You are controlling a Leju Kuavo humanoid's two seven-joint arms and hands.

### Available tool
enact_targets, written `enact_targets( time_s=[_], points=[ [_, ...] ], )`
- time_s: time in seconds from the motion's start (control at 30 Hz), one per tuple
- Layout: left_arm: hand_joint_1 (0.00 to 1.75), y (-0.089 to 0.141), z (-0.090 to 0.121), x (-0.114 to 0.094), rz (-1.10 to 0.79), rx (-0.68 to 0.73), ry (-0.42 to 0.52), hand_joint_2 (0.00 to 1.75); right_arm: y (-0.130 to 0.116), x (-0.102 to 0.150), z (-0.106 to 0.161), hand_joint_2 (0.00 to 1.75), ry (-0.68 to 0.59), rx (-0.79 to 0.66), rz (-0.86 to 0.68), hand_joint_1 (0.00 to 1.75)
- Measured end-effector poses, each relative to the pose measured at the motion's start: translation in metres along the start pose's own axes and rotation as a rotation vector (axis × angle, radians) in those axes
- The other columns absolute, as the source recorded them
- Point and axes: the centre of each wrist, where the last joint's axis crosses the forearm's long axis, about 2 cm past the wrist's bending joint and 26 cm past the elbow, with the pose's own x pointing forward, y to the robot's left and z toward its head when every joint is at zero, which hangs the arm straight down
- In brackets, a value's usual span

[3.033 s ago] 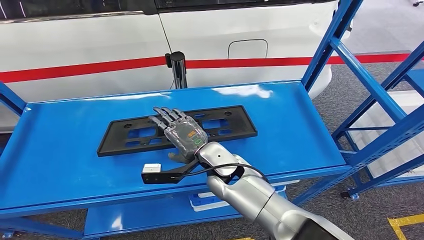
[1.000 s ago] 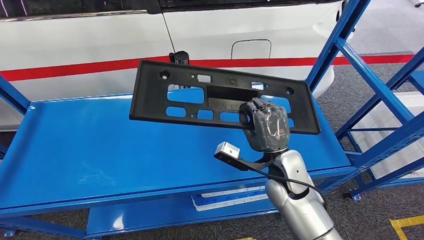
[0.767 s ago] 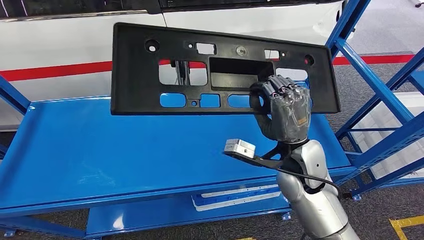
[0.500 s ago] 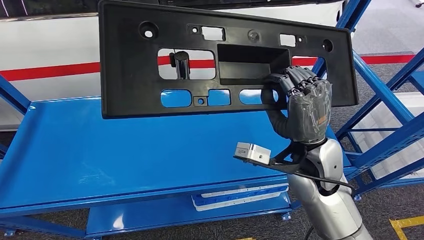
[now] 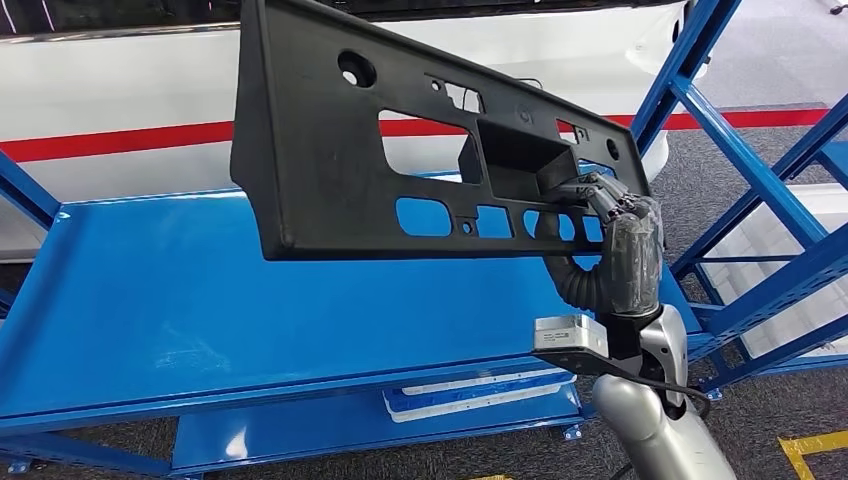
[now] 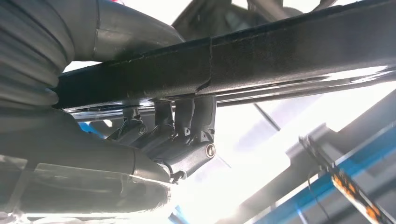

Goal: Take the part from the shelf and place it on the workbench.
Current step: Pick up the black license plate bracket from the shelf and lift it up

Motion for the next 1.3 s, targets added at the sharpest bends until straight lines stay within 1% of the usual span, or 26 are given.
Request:
enact_targets(
  time_s=[0.2, 0.43, 0.63, 1.3],
  points=[
    [0.0, 0.004, -0.002, 0.0, -0.034, -0.011, 0.007, 1.75, 0.003, 0.0, 0.008, 1.75, 0.036, 0.043, -0.067, 1.75],
    [0.0, 0.012, -0.004, -0.001, -0.065, -0.005, 0.014, 1.75, 0.0, -0.002, 0.017, 1.75, 0.066, 0.045, -0.07, 1.75],
    [0.0, 0.012, -0.004, 0.0, -0.051, -0.008, 0.024, 1.75, -0.002, -0.004, 0.022, 1.75, 0.088, 0.051, -0.085, 1.75],
    [0.0, 0.011, -0.004, -0.001, -0.026, -0.025, 0.041, 1.75, -0.002, -0.003, 0.02, 1.75, 0.097, 0.032, -0.135, 1.75]
  ],
)
